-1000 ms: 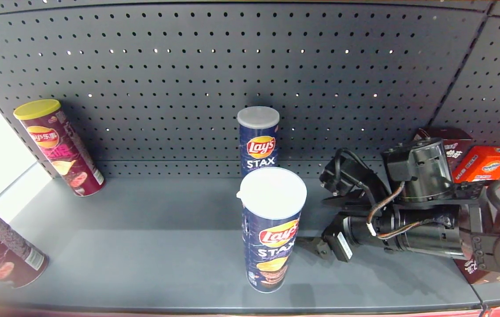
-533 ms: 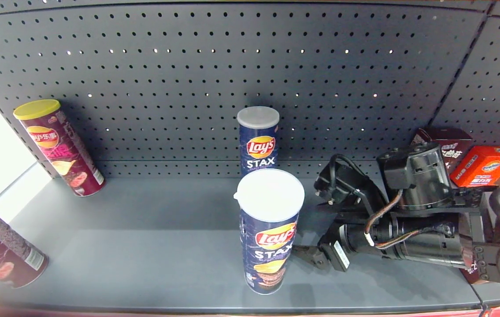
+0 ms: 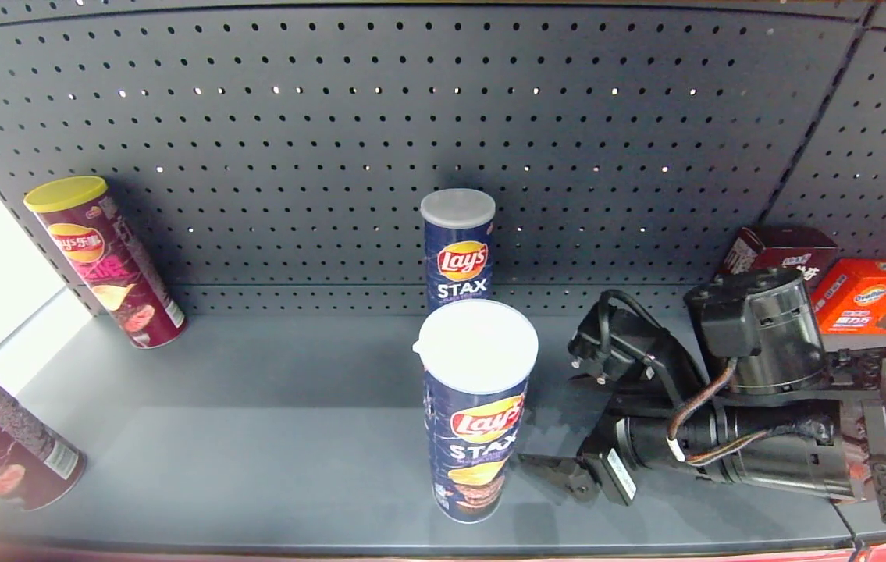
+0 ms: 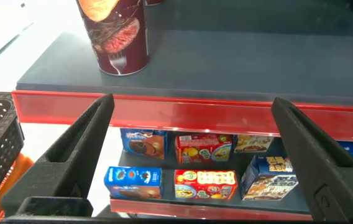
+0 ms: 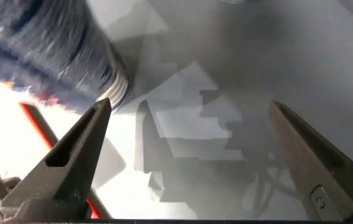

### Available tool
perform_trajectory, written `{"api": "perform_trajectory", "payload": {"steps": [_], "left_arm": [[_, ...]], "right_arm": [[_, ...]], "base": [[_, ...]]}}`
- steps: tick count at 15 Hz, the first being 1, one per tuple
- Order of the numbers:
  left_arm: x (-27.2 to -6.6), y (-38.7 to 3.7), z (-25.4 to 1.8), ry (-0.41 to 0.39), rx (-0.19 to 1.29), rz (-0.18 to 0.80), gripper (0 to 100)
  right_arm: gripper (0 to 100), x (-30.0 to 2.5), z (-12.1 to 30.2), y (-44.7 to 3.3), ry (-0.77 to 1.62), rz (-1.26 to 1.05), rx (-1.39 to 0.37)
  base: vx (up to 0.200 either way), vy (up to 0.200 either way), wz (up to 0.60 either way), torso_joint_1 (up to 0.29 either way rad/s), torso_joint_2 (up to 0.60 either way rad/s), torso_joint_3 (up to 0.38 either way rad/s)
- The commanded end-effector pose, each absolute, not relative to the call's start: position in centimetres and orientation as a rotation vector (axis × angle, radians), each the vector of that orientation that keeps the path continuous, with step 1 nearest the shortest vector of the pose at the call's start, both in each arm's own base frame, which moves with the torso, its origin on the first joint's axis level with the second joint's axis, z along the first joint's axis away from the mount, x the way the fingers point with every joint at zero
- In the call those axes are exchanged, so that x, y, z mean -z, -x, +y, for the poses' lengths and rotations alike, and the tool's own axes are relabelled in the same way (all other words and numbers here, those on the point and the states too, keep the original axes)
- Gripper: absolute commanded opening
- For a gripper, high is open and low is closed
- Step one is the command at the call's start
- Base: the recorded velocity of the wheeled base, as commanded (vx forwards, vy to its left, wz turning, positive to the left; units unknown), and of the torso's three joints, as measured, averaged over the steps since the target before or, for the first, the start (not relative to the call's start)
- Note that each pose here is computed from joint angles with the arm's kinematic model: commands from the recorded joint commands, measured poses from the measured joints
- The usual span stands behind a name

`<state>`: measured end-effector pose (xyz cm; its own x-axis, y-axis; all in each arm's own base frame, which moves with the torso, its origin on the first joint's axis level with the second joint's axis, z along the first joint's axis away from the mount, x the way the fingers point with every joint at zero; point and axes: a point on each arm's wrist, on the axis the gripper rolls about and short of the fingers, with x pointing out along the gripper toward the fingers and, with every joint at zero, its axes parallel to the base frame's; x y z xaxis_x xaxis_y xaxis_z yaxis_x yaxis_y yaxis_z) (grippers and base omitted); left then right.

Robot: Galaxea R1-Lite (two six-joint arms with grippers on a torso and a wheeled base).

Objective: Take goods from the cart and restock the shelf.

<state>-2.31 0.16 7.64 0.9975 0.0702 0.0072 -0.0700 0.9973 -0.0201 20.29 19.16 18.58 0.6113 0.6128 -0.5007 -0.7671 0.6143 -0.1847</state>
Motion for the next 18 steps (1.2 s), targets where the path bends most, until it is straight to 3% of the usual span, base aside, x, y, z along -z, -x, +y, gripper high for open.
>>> {"api": "perform_trajectory", "payload": {"steps": [1, 18], "left_arm": [[-7.6, 2.3, 0.2, 0.022, -0.072, -0.007, 100], [-7.6, 2.3, 0.2, 0.023, -0.072, -0.007, 100]], "right_arm": [[100, -19.0, 18.9, -20.3, 0.400, 0.402, -0.814], [100, -18.7, 20.5, -20.7, 0.409, 0.402, -0.845]], "base": [[0.000, 0.000, 0.00, 0.000, 0.00, 0.000], [0.000, 0.000, 0.00, 0.000, 0.00, 0.000]]}}
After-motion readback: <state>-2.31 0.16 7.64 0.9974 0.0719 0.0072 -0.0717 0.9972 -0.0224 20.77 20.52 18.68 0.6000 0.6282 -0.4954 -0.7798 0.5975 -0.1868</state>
